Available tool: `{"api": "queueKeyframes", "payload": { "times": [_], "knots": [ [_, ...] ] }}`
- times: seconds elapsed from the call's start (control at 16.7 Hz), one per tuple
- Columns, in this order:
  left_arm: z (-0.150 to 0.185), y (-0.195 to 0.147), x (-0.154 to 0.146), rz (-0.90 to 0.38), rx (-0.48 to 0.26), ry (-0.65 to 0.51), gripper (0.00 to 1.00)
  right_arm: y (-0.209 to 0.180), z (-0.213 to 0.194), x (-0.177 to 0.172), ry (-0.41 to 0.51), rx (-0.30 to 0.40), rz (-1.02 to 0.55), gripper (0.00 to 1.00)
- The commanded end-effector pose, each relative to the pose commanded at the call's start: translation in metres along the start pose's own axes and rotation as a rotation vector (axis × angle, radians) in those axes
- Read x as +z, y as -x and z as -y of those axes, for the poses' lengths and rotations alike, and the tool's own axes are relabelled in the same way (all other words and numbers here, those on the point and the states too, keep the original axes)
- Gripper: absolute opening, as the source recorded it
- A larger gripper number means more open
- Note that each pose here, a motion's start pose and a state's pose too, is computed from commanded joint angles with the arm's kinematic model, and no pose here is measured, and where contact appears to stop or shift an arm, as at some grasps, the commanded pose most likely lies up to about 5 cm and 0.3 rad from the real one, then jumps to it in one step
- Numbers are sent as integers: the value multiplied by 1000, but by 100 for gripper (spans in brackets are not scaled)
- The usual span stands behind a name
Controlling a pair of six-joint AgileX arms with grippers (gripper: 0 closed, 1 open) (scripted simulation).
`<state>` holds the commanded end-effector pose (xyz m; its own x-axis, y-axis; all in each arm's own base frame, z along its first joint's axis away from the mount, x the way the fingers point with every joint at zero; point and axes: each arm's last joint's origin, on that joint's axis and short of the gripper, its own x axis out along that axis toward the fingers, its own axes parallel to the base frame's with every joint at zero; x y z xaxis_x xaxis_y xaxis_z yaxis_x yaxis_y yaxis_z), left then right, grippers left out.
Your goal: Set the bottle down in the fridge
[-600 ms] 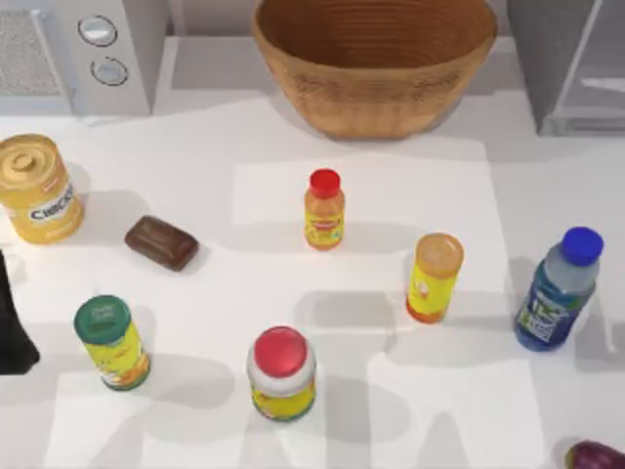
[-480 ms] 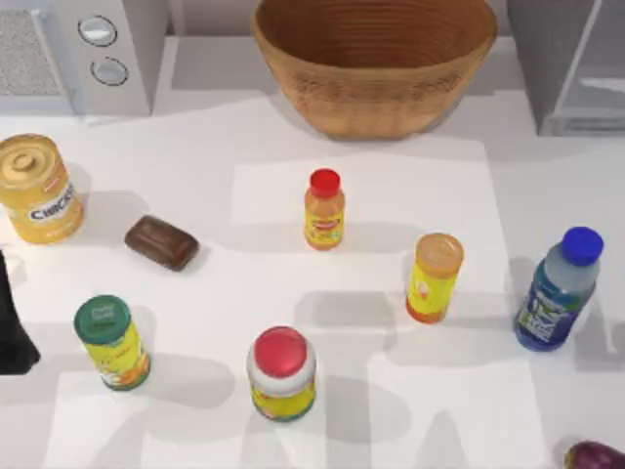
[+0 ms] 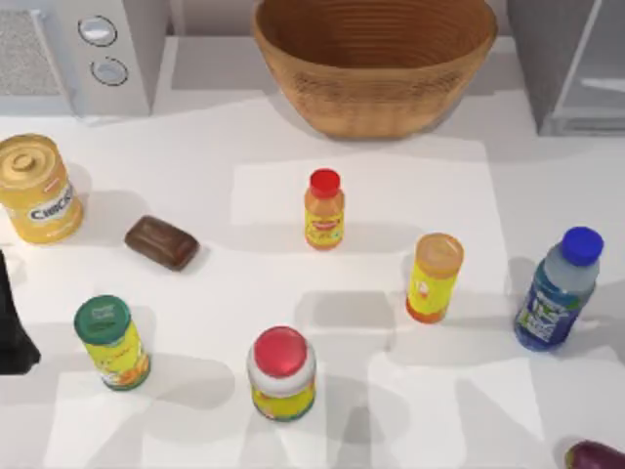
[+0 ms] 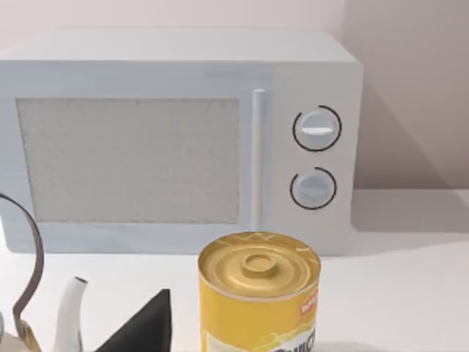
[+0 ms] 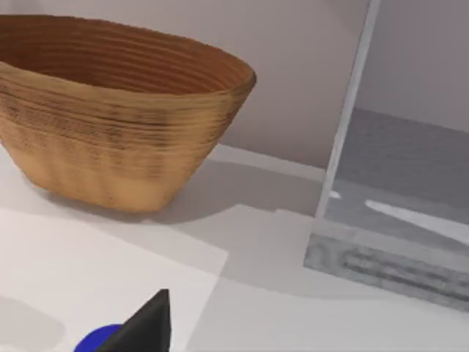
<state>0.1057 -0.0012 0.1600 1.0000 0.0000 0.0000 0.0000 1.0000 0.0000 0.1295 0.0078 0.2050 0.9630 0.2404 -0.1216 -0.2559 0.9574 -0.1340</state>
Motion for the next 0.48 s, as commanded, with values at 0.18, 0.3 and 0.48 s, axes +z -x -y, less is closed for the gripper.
{"api": "queueKeyframes", "payload": {
  "times": [0.18, 0.3, 0.48],
  "knots": [
    [0, 0, 0, 0, 0, 0, 100, -27, 3, 9, 74, 168, -106, 100],
    [0, 0, 0, 0, 0, 0, 100, -45, 5, 6, 107, 274, -176, 100],
    [0, 0, 0, 0, 0, 0, 100, -64, 8, -10, 122, 399, -277, 100]
  ]
}}
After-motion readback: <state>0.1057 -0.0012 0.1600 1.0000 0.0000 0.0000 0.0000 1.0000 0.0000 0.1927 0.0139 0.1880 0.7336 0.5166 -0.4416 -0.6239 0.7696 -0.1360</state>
